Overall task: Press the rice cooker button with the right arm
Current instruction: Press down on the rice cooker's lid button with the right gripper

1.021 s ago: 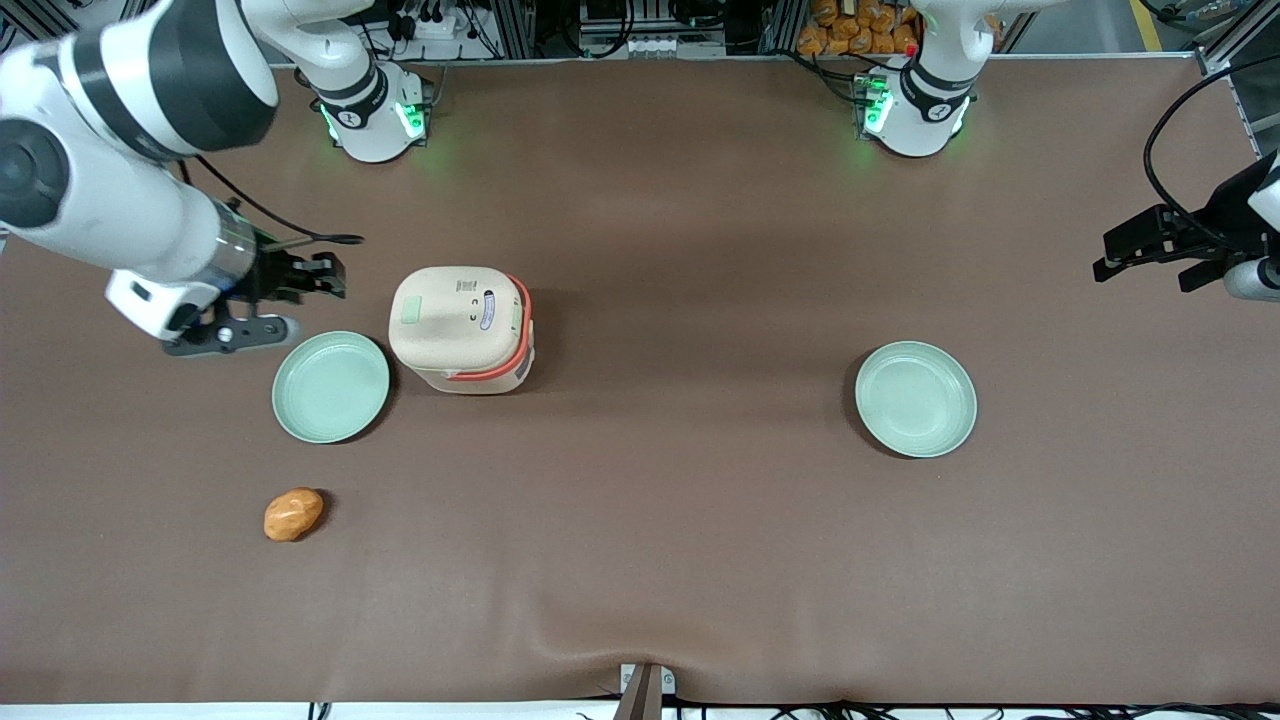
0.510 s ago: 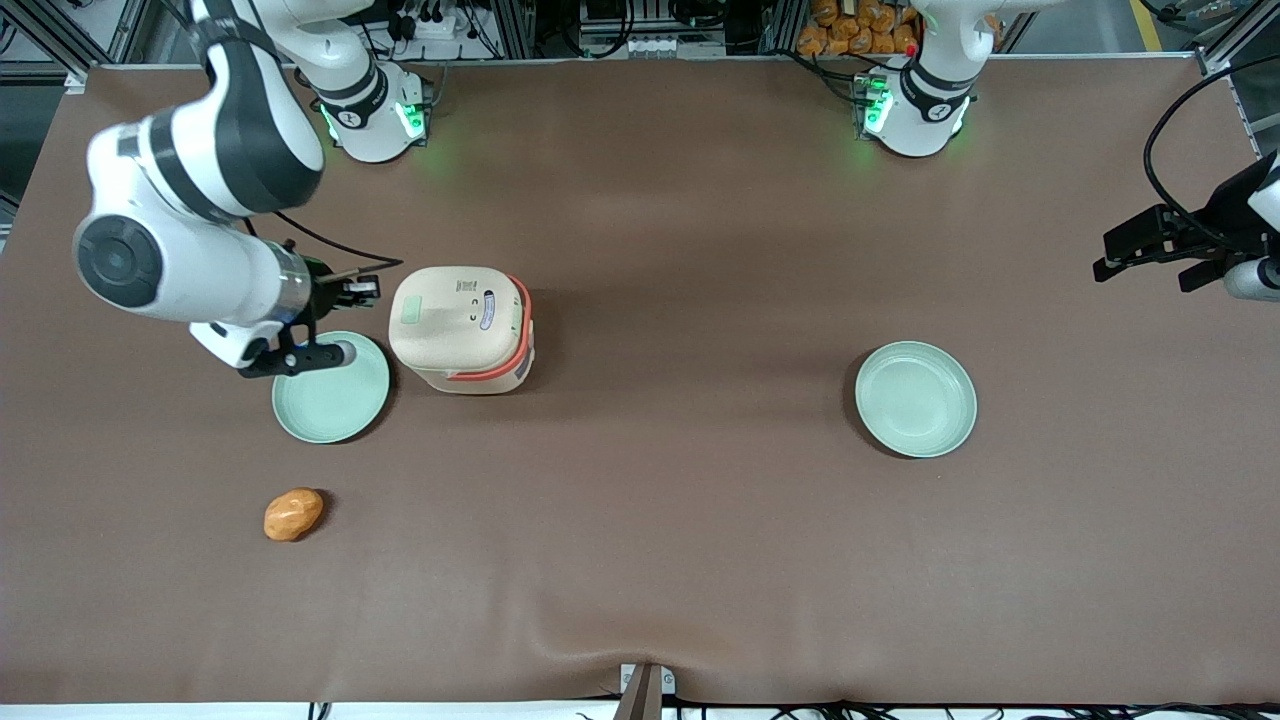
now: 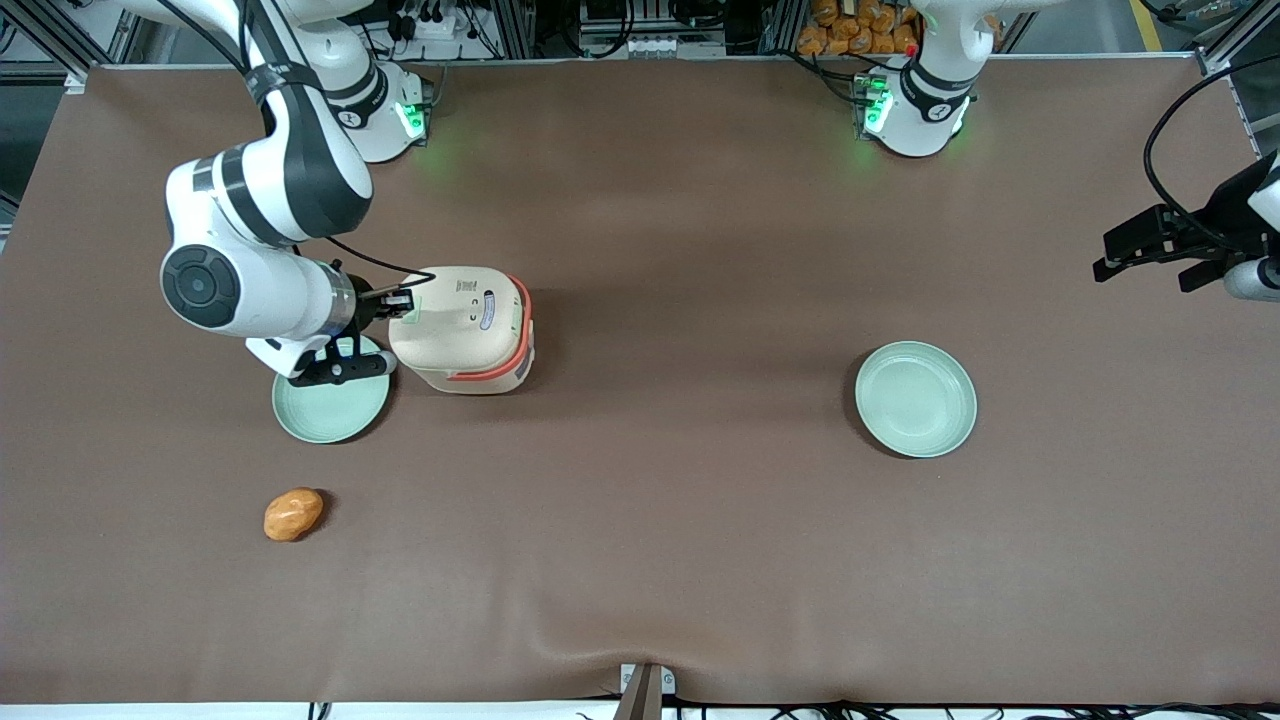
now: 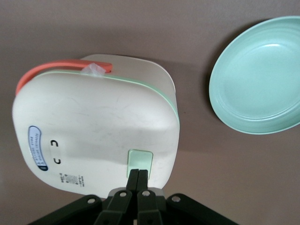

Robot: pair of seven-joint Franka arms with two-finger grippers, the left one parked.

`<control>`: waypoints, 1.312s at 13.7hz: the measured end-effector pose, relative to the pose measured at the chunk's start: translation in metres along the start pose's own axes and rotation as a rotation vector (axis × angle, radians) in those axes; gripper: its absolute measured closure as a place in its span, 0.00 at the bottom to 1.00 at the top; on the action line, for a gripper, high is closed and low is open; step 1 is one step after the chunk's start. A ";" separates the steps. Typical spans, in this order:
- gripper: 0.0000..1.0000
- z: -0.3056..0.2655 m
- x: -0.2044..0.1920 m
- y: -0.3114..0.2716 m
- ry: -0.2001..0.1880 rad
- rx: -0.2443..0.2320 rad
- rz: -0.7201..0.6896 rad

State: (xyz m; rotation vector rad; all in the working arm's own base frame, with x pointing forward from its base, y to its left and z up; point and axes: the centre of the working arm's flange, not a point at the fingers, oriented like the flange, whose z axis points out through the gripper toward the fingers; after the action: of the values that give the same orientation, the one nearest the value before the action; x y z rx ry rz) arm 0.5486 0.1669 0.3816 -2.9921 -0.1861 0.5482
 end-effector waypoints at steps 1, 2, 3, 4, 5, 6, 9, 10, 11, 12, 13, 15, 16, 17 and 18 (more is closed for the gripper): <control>0.99 0.004 0.000 0.001 -0.009 -0.001 0.001; 0.99 0.009 0.000 0.001 -0.018 -0.002 0.002; 0.99 0.014 -0.001 0.002 -0.028 -0.004 0.003; 0.99 0.018 -0.002 0.001 -0.035 -0.006 0.002; 0.99 0.022 -0.002 -0.001 -0.042 -0.008 0.000; 0.99 0.025 -0.002 -0.002 -0.047 -0.010 -0.003; 0.99 0.032 -0.001 -0.004 -0.056 -0.012 -0.005; 0.99 0.032 -0.001 -0.004 -0.054 -0.012 -0.005; 0.99 0.032 0.000 -0.004 -0.053 -0.012 -0.005; 0.99 0.032 0.000 -0.004 -0.050 -0.011 -0.005; 0.99 0.032 0.000 -0.004 -0.049 -0.011 -0.005; 0.99 0.033 0.001 -0.004 -0.047 -0.011 -0.005; 0.99 0.033 0.001 -0.004 -0.043 -0.010 -0.005; 0.99 0.033 0.002 -0.004 -0.040 -0.010 -0.005; 0.99 0.033 0.002 -0.004 -0.038 -0.010 -0.005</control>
State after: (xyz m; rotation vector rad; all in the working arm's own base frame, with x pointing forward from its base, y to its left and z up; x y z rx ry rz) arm 0.5383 0.1737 0.3509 -2.9913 -0.1992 0.6053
